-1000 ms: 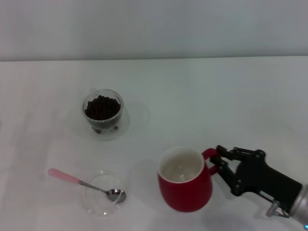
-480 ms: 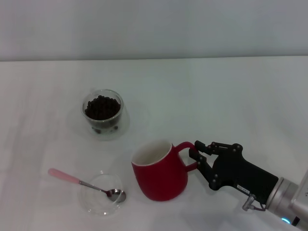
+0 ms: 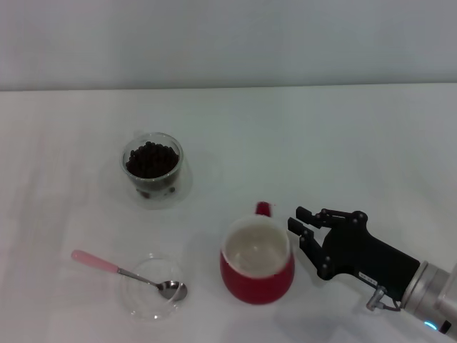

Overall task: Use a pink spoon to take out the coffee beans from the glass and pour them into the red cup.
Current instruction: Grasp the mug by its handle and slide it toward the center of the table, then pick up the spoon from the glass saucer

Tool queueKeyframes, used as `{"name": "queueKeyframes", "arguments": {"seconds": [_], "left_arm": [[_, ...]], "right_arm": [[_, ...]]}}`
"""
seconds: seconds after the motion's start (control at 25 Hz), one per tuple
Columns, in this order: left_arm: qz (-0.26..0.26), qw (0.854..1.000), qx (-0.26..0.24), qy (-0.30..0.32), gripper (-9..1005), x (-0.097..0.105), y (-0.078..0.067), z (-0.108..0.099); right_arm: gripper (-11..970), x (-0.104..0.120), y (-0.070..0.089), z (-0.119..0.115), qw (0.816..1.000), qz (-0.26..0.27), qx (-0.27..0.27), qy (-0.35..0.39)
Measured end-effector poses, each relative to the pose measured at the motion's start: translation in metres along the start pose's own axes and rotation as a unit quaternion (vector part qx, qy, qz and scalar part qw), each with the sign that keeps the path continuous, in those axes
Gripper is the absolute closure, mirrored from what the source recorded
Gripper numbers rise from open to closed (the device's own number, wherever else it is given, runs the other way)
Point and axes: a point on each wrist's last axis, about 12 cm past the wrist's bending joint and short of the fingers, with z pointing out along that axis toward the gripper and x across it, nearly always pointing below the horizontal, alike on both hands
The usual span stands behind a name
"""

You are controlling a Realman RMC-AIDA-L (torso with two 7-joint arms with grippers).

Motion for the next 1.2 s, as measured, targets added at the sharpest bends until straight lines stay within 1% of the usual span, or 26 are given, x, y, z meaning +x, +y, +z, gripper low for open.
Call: {"name": "queueKeyframes", "arguments": {"seconds": [0.28, 0.52, 0.68, 0.96, 1.2], "left_arm": [[0.002, 1.0, 0.001, 0.001, 331, 0.0, 0.0, 0.002], [0.007, 1.0, -0.001, -0.001, 331, -0.001, 0.002, 0.002], [0.008, 1.0, -0.002, 0.0, 331, -0.001, 0.003, 0.0], [0.009, 1.0, -0.006, 0.004, 331, 0.0, 0.006, -0.007], [0.005, 1.0, -0.004, 0.009, 331, 0.003, 0.005, -0.015]], "right_arm": [[776, 0.003, 0.0, -0.004, 1.0, -0.003, 0.001, 0.008], [770, 0.005, -0.006, -0.01, 1.0, -0.01, 0.012, 0.012], [768, 0.006, -0.016, -0.022, 0.999, -0.012, 0.047, 0.011], [767, 0.002, -0.036, -0.049, 0.991, -0.02, 0.13, -0.023], [765, -0.003, -0.046, -0.057, 0.986, -0.031, 0.161, -0.043]]}}
